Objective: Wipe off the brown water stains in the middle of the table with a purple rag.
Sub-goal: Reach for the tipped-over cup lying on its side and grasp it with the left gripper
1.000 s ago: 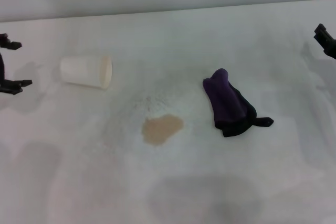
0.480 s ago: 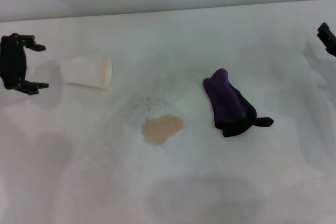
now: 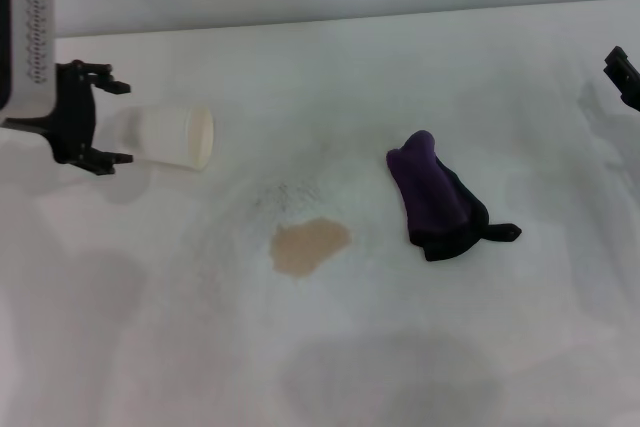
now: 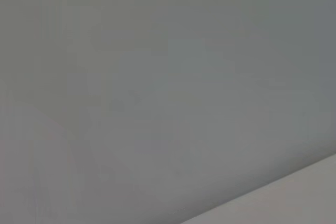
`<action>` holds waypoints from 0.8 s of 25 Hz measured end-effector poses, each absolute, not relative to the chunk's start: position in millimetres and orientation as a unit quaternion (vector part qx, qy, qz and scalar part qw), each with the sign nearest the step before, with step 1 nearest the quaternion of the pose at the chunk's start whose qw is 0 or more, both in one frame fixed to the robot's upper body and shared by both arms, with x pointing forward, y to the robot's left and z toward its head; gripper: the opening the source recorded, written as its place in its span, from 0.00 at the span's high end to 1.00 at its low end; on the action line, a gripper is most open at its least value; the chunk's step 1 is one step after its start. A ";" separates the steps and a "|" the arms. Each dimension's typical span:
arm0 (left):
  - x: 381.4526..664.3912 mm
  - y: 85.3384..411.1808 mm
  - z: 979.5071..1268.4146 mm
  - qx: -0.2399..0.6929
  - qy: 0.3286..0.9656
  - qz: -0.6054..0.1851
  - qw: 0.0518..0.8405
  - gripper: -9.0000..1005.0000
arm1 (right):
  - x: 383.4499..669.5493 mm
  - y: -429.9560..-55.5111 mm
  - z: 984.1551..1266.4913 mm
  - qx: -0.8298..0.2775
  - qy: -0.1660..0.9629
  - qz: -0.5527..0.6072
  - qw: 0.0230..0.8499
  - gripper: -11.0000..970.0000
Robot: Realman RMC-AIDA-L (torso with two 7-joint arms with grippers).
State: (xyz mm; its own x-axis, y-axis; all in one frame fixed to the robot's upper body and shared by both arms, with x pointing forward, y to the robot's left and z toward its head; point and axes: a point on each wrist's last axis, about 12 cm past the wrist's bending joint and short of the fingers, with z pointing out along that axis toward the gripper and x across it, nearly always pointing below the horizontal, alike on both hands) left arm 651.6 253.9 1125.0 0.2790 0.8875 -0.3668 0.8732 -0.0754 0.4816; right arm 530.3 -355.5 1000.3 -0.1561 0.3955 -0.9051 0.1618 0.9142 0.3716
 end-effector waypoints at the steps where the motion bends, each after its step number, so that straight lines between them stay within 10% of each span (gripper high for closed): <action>1: 652.4 250.9 1123.9 0.735 0.598 0.011 0.319 0.13 | 530.3 -355.6 1000.3 0.185 0.754 0.094 0.623 0.13; 20: 656.1 228.6 1101.9 0.748 0.581 0.025 0.320 0.13 | 532.7 -357.9 1002.8 0.182 0.752 0.092 0.627 0.13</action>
